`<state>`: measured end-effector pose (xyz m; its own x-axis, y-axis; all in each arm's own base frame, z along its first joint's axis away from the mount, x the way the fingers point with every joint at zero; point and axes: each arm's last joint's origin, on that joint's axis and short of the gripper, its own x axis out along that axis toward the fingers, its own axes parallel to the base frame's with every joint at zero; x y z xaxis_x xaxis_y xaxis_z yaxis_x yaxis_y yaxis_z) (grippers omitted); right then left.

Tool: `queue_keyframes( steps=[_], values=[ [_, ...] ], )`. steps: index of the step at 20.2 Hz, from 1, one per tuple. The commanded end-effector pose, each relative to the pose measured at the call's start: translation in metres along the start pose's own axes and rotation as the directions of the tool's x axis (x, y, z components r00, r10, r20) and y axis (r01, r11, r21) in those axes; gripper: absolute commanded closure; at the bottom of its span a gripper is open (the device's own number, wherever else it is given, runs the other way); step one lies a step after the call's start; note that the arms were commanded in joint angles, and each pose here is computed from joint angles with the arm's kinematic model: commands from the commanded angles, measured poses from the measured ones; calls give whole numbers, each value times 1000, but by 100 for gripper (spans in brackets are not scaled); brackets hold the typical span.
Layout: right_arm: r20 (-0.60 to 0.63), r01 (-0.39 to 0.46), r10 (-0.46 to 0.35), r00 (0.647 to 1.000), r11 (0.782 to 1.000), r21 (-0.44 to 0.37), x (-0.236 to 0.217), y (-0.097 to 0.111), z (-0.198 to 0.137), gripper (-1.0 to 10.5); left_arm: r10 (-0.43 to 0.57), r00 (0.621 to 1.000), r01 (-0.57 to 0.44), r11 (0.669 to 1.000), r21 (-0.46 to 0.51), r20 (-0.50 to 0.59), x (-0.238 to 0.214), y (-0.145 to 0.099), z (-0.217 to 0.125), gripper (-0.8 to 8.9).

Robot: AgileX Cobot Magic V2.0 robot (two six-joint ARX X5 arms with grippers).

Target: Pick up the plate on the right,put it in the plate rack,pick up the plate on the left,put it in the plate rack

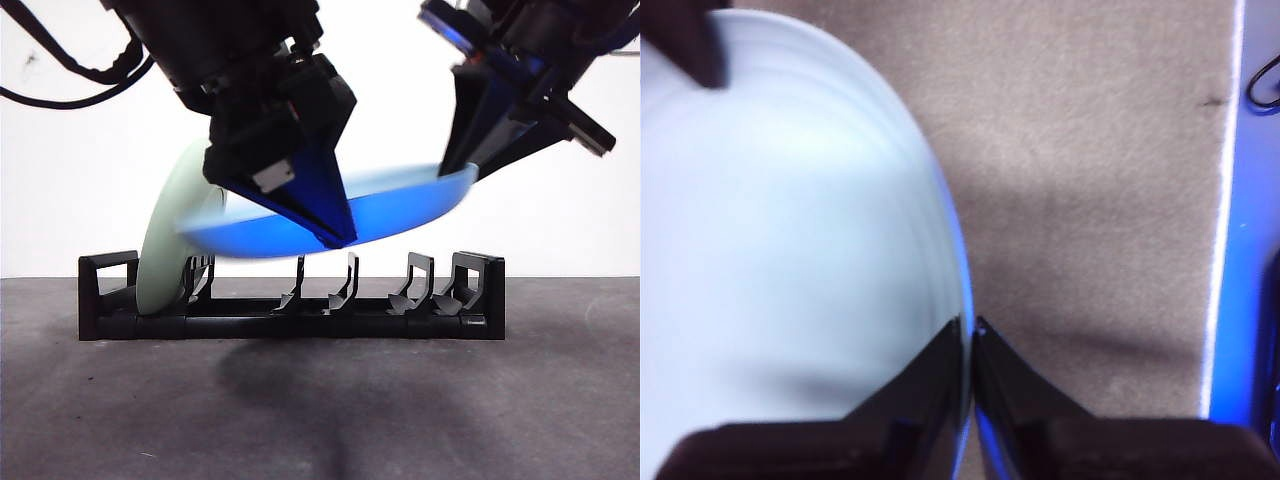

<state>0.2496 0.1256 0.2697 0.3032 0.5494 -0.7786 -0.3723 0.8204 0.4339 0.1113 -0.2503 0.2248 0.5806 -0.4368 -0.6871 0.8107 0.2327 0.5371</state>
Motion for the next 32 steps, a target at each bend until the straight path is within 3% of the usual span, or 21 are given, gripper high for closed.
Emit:
queue_keyframes(
  steps=[1,3,5,8,11,14,17,21,23,27,32],
  values=[
    [70,-11,13,997,1000,-23,-17,4,1,718,6,1000,-6,1000,-18,-1,2,0,0,822],
    [154,-12,18,988,999,-38,-37,6,1,722,13,1000,-12,1000,-25,25,1,0,3,823],
    [301,34,-18,954,998,-50,-65,6,2,726,14,998,-10,998,-64,66,1,0,7,823],
    [519,169,-135,844,985,-19,-106,10,-2,729,-46,980,88,972,-217,192,1,4,15,823],
    [657,250,-211,724,968,35,-137,13,-10,729,-45,939,175,915,-363,341,3,21,21,823],
    [703,290,-256,664,954,73,-152,16,-18,729,-1,870,287,814,-505,494,5,50,22,823],
    [709,297,-265,653,951,83,-154,16,-20,729,70,784,417,677,-607,616,5,85,15,823],
    [705,297,-267,656,951,83,-153,15,-19,729,150,721,494,573,-654,676,8,115,5,823],
    [704,297,-267,658,951,83,-152,15,-19,729,178,722,493,545,-678,668,10,130,0,823],
    [703,297,-267,659,951,83,-152,15,-19,730,184,717,499,538,-679,672,19,158,0,823],
    [701,298,-269,660,951,84,-152,15,-19,730,191,758,468,507,-724,624,38,186,0,823]
  ],
)
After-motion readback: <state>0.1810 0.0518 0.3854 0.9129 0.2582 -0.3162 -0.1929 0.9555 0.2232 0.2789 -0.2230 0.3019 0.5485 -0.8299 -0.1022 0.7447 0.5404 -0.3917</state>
